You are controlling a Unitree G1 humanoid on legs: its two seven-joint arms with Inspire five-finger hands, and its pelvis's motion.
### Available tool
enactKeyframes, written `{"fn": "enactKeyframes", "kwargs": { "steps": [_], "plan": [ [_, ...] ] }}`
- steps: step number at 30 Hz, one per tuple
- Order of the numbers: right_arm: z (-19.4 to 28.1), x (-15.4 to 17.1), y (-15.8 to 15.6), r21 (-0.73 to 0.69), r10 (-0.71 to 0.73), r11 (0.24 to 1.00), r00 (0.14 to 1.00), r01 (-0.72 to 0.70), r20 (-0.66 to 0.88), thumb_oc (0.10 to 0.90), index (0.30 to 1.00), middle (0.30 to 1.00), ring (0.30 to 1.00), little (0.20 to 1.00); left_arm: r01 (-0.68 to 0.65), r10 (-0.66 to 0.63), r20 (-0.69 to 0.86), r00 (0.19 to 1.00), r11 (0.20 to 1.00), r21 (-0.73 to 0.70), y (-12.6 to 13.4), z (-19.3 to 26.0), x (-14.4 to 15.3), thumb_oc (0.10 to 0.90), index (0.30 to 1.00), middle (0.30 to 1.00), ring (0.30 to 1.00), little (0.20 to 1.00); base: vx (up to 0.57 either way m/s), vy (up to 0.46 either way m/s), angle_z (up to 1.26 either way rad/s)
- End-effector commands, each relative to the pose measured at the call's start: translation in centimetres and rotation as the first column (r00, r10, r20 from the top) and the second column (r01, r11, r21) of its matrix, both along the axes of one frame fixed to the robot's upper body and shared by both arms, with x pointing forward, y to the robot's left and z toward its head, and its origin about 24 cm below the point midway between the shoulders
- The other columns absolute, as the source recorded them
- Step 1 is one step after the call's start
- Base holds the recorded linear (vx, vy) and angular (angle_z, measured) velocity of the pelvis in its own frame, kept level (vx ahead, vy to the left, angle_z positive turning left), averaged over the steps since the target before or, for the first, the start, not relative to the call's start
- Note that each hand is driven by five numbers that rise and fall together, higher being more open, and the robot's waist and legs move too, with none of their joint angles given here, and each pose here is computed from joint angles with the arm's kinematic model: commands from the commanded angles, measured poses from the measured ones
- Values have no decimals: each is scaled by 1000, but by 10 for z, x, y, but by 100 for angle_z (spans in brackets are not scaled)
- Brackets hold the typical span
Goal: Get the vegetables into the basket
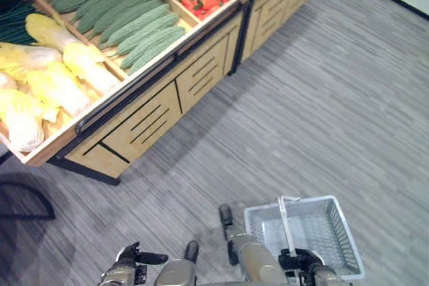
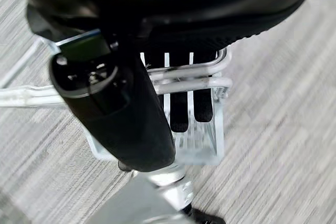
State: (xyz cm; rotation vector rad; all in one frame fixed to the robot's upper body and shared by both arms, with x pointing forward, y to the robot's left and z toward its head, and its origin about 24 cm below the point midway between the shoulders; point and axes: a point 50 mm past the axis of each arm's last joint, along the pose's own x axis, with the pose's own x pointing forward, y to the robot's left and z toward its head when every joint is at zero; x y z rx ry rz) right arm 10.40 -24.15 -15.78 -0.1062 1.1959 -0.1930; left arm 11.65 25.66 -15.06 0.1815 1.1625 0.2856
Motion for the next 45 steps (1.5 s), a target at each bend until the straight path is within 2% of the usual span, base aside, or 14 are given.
{"fn": "enactKeyframes", "kwargs": {
  "steps": [1,6,8,12,14,23,31,36,45],
  "plan": [
    [3,-12,-19,-49,38,998,999,-39,-27,400,300,300,300,300,23,-24,41,999,1000,19,-2,4,14,900,1000,1000,1000,1000,148,-220,44],
    [5,-5,-21,-63,54,997,999,-54,-9,400,300,300,300,300,19,-19,69,997,1000,11,-7,6,23,900,1000,1000,1000,1000,203,-266,78],
    [7,-2,-21,-66,86,994,996,-86,4,400,300,300,300,300,44,-46,85,995,999,14,-10,8,30,900,1000,1000,1000,1000,110,-61,86],
    [8,-6,-28,-83,58,995,998,-57,7,400,300,300,300,300,112,-115,91,989,993,40,-13,11,40,900,1000,1000,1000,1000,23,70,131],
    [8,-4,-27,-84,53,995,999,-52,12,400,300,300,300,300,99,-102,95,990,994,36,-13,10,39,900,1000,1000,1000,1000,121,193,96],
    [3,-6,-12,-56,102,993,994,-104,-24,400,300,300,300,300,57,-60,48,997,996,61,5,8,18,900,1000,1000,1000,1000,106,318,-44],
    [4,-3,-13,-56,100,993,995,-100,-14,400,300,300,300,300,83,-89,53,995,991,101,18,14,23,900,1000,1000,1000,1000,26,240,56],
    [2,0,-5,-43,124,991,992,-125,-10,400,300,300,300,300,95,-106,77,991,987,128,18,18,34,900,1000,1000,1000,1000,19,-133,16],
    [3,-11,-19,-75,90,993,995,-94,-51,400,300,300,300,300,82,-86,40,995,992,95,8,10,23,900,1000,1000,1000,1000,166,-321,38]
  ]
}}
